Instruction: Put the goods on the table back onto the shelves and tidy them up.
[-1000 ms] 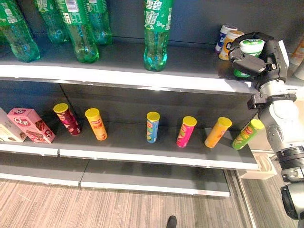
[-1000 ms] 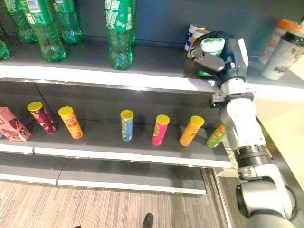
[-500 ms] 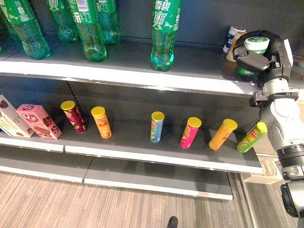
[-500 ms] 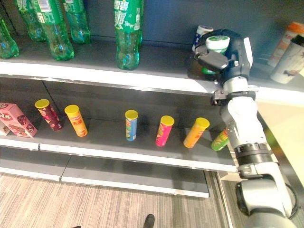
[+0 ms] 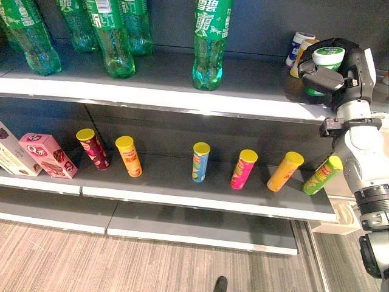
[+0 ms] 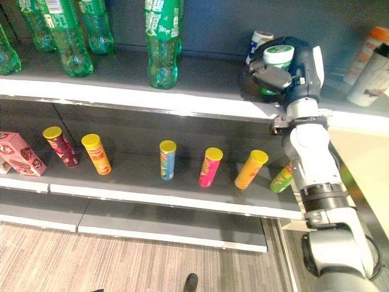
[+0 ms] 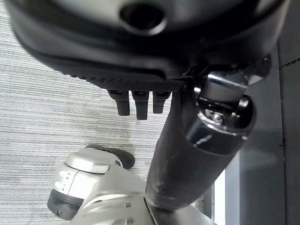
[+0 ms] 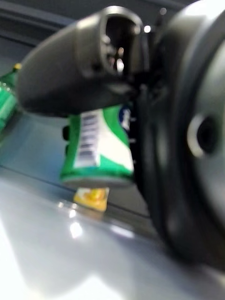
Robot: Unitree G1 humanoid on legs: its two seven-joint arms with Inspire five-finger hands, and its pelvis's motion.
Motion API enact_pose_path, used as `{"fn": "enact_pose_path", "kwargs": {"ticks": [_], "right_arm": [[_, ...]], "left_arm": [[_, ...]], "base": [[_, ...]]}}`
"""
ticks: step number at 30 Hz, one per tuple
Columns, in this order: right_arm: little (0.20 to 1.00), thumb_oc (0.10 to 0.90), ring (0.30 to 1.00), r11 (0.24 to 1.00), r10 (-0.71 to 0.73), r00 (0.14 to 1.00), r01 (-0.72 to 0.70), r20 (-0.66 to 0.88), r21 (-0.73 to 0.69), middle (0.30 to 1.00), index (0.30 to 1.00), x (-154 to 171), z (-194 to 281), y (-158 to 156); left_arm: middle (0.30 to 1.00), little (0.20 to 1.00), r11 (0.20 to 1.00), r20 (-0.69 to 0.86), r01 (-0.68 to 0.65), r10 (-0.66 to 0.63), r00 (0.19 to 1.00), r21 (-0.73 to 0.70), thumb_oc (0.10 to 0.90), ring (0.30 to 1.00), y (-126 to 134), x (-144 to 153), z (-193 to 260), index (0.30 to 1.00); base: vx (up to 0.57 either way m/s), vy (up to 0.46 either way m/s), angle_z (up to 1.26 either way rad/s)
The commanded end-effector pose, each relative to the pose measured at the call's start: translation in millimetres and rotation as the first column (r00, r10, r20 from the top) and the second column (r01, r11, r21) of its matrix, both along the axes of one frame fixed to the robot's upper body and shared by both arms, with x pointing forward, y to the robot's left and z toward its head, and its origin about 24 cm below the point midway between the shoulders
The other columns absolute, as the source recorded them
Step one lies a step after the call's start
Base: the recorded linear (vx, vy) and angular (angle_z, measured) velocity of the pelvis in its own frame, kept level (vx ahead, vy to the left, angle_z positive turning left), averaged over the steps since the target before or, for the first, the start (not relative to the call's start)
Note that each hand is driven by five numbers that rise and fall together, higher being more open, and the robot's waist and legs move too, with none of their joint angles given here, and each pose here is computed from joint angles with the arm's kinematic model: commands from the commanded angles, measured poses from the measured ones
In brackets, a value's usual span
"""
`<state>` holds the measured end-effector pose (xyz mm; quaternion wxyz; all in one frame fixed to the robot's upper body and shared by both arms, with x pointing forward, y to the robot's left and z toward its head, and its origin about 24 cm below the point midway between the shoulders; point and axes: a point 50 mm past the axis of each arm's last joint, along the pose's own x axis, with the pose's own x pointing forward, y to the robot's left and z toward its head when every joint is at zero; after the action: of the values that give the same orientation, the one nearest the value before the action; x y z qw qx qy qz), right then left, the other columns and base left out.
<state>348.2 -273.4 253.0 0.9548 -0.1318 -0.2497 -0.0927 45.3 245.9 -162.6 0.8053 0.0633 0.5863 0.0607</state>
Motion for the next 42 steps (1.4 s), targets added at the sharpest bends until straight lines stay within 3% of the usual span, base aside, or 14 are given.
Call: {"fn": "enact_pose_path", "kwargs": {"ticks": [1,3,4,6,42], "right_arm": [[0.432,0.488,0.432,0.999,-0.037,0.967,0.038,0.253,0.001,0.432,0.432,-15.6,63.9,-4.6],[0.589,0.593,0.589,0.999,-0.037,0.966,0.036,0.255,0.01,0.589,0.589,-15.7,63.4,-5.0],[0.818,0.745,0.818,0.999,-0.036,0.966,0.034,0.255,0.011,0.818,0.818,-15.5,63.4,-4.8],[0.9,0.8,0.9,0.999,-0.032,0.967,0.03,0.253,0.01,0.9,0.9,-14.9,63.3,-3.6],[0.9,0.8,0.9,1.0,-0.026,0.971,0.023,0.236,0.015,0.9,0.9,-12.0,58.1,-0.4]], "left_arm": [[0.9,0.9,0.997,-0.004,0.077,-0.077,0.997,0.009,0.8,0.9,-1.1,6.8,0.5,0.9],[0.9,0.9,0.997,-0.003,0.079,-0.079,0.997,0.009,0.8,0.9,-1.2,7.2,0.5,0.9],[0.9,0.9,0.997,-0.003,0.08,-0.08,0.997,0.009,0.8,0.9,-1.5,7.2,0.5,0.9],[0.9,0.9,0.997,-0.002,0.078,-0.078,0.997,0.011,0.8,0.9,-0.8,7.5,0.7,0.9],[0.9,0.9,0.997,-0.005,0.074,-0.073,0.997,0.02,0.8,0.9,-0.6,7.2,0.6,0.9]], "base": [[0.0,0.0,0.0],[0.0,0.0,0.0],[0.0,0.0,0.0],[0.0,0.0,0.0],[0.0,0.0,0.0]]}}
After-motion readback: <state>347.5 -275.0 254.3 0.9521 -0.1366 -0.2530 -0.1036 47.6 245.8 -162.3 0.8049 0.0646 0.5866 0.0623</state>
